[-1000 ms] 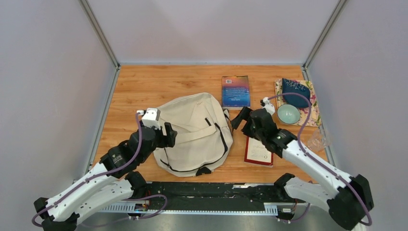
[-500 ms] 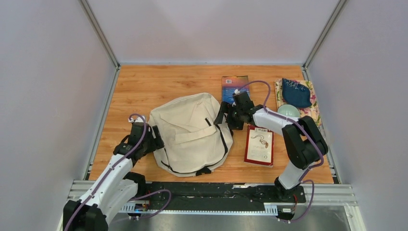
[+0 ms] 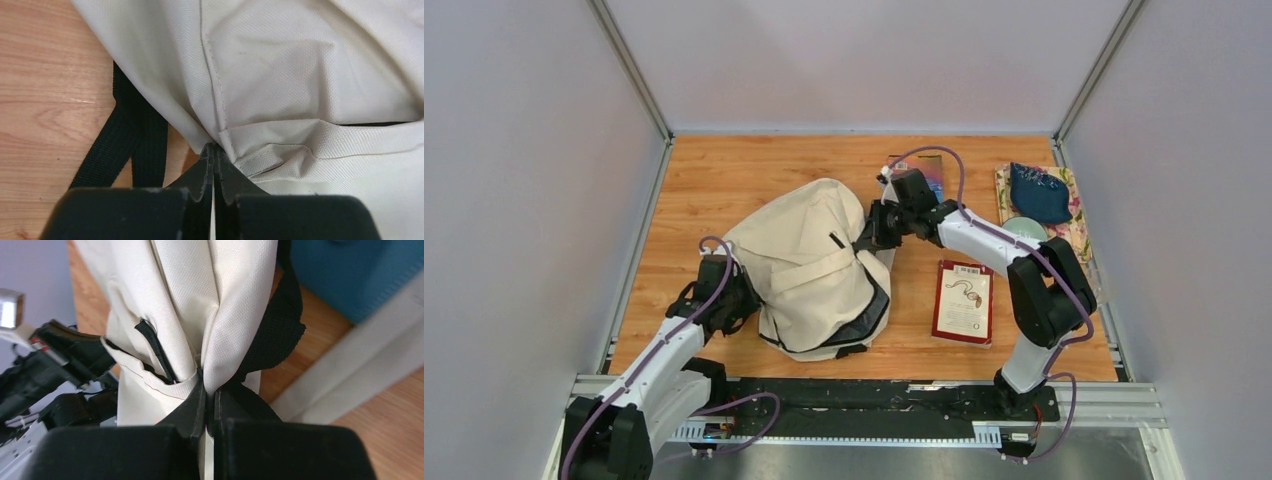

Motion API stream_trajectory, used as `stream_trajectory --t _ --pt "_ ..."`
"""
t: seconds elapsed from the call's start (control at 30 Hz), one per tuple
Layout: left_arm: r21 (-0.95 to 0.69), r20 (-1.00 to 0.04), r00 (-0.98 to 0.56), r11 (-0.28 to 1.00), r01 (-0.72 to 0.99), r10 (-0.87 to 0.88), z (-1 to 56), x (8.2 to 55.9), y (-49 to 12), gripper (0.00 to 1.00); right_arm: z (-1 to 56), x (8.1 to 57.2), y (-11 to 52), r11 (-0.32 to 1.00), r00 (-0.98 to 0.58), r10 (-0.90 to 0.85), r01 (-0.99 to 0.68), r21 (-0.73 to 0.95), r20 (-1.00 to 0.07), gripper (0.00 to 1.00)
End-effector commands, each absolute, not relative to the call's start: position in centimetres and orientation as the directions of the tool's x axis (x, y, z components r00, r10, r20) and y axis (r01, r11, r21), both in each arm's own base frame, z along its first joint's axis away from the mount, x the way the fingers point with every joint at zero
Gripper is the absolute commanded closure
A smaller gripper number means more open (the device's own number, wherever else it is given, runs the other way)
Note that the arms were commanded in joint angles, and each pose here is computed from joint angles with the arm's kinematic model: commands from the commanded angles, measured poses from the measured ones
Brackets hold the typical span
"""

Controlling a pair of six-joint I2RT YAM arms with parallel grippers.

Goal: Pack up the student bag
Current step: Adjust the student bag at the center of the board.

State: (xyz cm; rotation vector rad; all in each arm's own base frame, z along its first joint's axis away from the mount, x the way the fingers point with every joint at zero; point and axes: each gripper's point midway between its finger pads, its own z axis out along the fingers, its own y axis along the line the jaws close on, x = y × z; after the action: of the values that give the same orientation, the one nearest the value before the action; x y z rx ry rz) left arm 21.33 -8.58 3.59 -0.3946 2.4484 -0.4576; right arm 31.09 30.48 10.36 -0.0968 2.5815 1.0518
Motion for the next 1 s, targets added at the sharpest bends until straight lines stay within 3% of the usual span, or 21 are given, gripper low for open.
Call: stream_trajectory --t 0.0,0.17,0.33,0.67,0.73,0.77,0.8,0.93,0.97 --pt "-0.497 -0.588 -0.700 0.864 -0.083 -0.405 8.2 23.6 -10.1 1.00 19.8 30.5 37.3 0.495 -0.864 -0.038 -0.453 0.742 -0.502 1.00" --pt "-0.438 -0.657 -0.652 0.896 -0.080 -0.379 10.9 24.4 -8.8 1.00 26.3 29.6 41.3 0.382 -0.803 -0.045 -0.564 0.732 -0.595 1.00" --pt "-0.373 -0.720 -0.596 0.922 -0.098 -0.355 13.8 25.5 -7.2 1.00 27.8 28.3 44.2 0.334 -0.802 -0.055 -0.576 0.746 -0.594 1.00" --pt "-0.355 -0.675 -0.674 0.933 -0.061 -0.301 11.0 25.5 -8.0 1.00 14.4 32.0 39.7 0.653 -0.904 0.021 -0.311 0.691 -0.427 1.00" --pt "-0.378 -0.668 -0.681 0.925 -0.035 -0.299 10.7 25.5 -8.6 0.89 12.4 33.0 37.6 0.699 -0.910 0.057 -0.256 0.667 -0.410 0.99" --pt "-0.387 -0.669 -0.680 0.922 -0.024 -0.298 10.8 25.5 -8.9 0.82 12.1 33.3 36.9 0.710 -0.911 0.069 -0.241 0.662 -0.406 0.93" --pt "-0.397 -0.669 -0.681 0.918 -0.011 -0.298 10.8 25.4 -9.1 0.68 11.7 34.2 35.9 0.720 -0.911 0.088 -0.222 0.657 -0.404 0.88" --pt "-0.447 -0.690 -0.670 0.890 0.096 -0.274 12.4 25.5 -10.8 0.45 11.3 35.7 33.9 0.731 -0.907 0.105 -0.207 0.650 -0.407 0.72" --pt "-0.452 -0.693 -0.669 0.885 0.113 -0.268 12.7 25.4 -11.0 0.42 11.6 36.1 33.6 0.732 -0.903 0.107 -0.211 0.648 -0.415 0.61"
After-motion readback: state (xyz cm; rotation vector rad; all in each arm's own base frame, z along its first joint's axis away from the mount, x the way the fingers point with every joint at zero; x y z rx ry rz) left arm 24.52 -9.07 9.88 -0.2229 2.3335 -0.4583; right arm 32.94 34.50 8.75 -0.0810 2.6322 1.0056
